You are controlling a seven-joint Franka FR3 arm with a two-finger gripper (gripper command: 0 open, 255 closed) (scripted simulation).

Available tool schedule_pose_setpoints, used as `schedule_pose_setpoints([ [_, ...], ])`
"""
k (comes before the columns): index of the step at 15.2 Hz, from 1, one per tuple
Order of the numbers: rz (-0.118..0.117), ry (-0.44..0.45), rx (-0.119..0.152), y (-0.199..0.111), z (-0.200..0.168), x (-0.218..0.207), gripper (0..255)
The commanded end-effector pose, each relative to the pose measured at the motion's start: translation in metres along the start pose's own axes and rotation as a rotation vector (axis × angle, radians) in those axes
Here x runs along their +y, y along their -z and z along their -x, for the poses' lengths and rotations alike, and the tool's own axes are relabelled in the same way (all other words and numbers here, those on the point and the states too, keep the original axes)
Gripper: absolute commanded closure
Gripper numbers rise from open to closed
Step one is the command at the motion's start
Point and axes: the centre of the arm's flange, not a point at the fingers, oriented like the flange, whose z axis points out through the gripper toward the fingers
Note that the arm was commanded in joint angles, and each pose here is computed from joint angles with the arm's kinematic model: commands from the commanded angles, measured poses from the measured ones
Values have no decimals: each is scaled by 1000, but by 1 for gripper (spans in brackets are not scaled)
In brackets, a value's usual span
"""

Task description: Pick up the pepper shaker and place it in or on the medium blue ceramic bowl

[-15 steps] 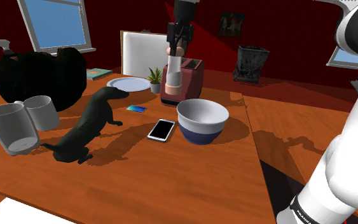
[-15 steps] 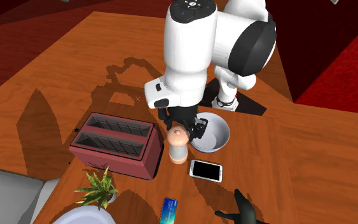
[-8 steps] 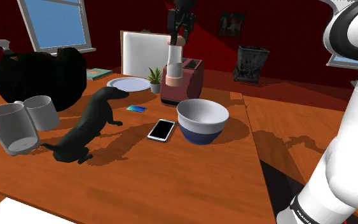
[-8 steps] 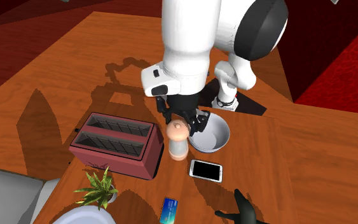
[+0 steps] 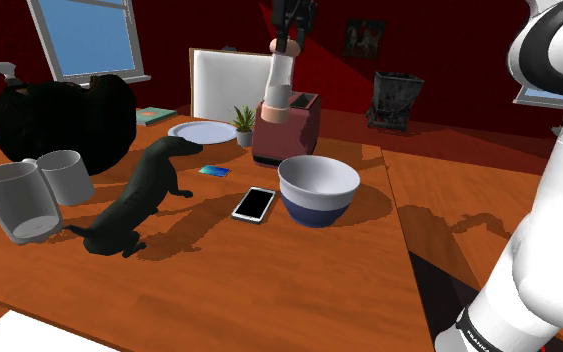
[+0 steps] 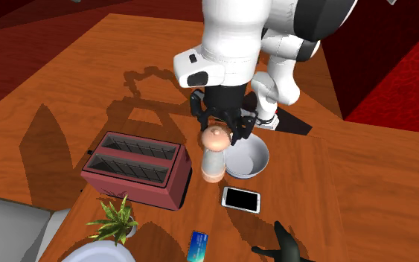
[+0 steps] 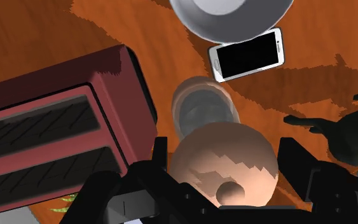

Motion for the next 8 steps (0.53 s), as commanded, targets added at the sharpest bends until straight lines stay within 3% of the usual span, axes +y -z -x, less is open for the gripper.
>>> schedule_pose_setpoints([
  [1, 0, 0, 1, 12, 22, -7, 255],
  [8, 0, 0, 1, 53, 101, -34, 255],
])
